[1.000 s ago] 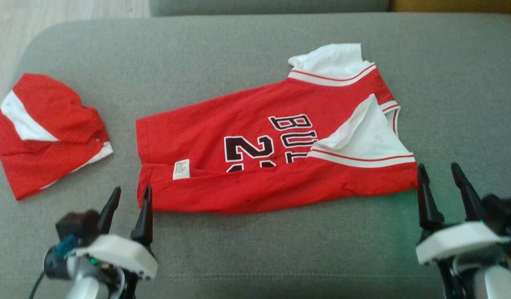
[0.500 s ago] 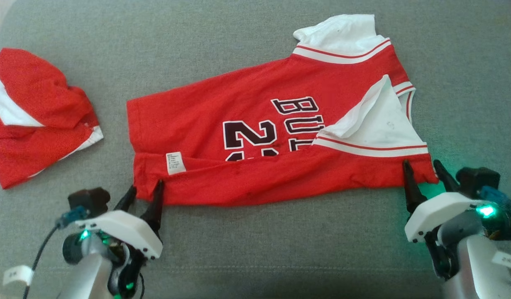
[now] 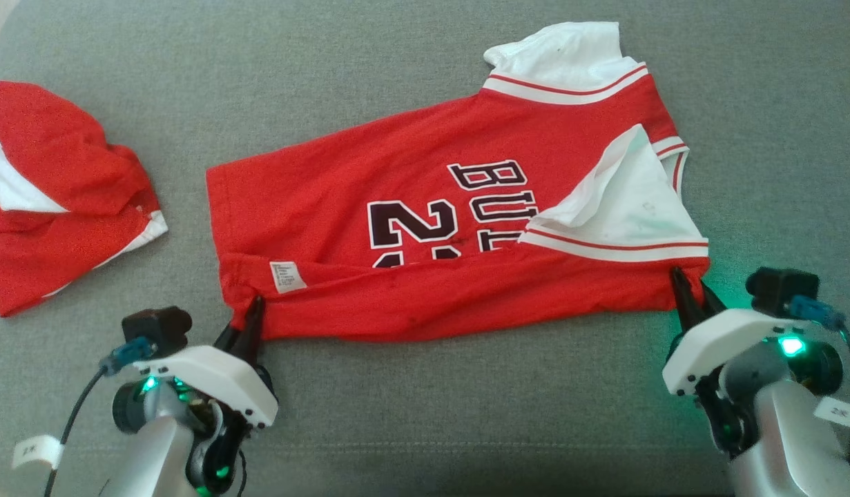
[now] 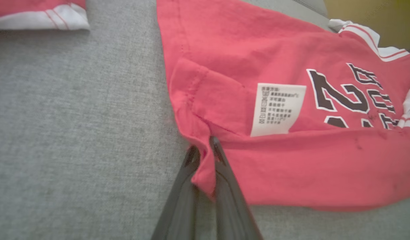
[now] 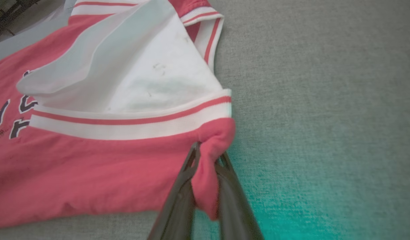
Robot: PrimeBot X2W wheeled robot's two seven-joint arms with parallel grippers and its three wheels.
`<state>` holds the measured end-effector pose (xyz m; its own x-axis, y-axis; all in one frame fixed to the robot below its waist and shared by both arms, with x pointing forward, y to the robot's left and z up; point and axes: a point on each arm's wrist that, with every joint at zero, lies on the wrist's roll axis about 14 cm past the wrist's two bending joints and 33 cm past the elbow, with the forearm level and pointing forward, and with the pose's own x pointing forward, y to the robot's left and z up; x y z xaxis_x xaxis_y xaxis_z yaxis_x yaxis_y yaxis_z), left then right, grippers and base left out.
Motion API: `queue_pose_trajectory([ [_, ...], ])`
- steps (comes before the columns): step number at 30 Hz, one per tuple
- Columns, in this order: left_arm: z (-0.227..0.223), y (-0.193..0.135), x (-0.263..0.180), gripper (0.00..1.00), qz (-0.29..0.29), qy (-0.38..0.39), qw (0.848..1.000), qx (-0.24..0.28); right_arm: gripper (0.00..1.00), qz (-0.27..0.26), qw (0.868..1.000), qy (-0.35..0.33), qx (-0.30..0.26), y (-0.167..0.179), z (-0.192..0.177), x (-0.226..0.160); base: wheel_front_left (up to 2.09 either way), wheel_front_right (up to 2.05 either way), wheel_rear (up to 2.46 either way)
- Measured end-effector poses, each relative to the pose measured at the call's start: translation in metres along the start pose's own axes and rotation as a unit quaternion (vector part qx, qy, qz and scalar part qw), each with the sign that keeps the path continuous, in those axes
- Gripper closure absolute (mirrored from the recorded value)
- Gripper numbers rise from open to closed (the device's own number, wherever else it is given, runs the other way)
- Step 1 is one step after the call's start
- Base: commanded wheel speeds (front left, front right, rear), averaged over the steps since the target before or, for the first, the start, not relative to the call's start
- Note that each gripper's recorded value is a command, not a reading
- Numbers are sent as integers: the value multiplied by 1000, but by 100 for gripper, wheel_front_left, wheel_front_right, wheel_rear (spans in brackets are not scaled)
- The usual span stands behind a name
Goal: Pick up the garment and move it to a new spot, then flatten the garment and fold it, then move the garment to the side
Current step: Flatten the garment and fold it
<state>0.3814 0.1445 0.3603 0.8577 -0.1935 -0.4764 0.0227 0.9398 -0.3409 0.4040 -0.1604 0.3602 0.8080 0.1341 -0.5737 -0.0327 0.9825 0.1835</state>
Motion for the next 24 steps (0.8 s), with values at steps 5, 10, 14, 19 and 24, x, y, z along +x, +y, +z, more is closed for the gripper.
queue_pose_trajectory([
  [5,7,-4,-6,100,-5,-18,1000,1,100,-2,1000,-6,27,-4,-6,-13,0,0,0],
  [10,10,-4,-17,100,-4,-26,1000,9,100,-12,998,2,64,-12,-29,-40,0,0,0],
  [14,4,-3,-26,100,-3,-9,1000,19,100,-16,995,5,94,-15,-44,-60,0,0,0],
  [19,-1,2,-35,100,4,8,1000,30,100,-13,992,7,123,-11,-58,-75,0,0,0],
  [24,1,5,-39,0,7,14,999,39,0,-7,991,-9,136,-6,-57,-80,0,0,0],
])
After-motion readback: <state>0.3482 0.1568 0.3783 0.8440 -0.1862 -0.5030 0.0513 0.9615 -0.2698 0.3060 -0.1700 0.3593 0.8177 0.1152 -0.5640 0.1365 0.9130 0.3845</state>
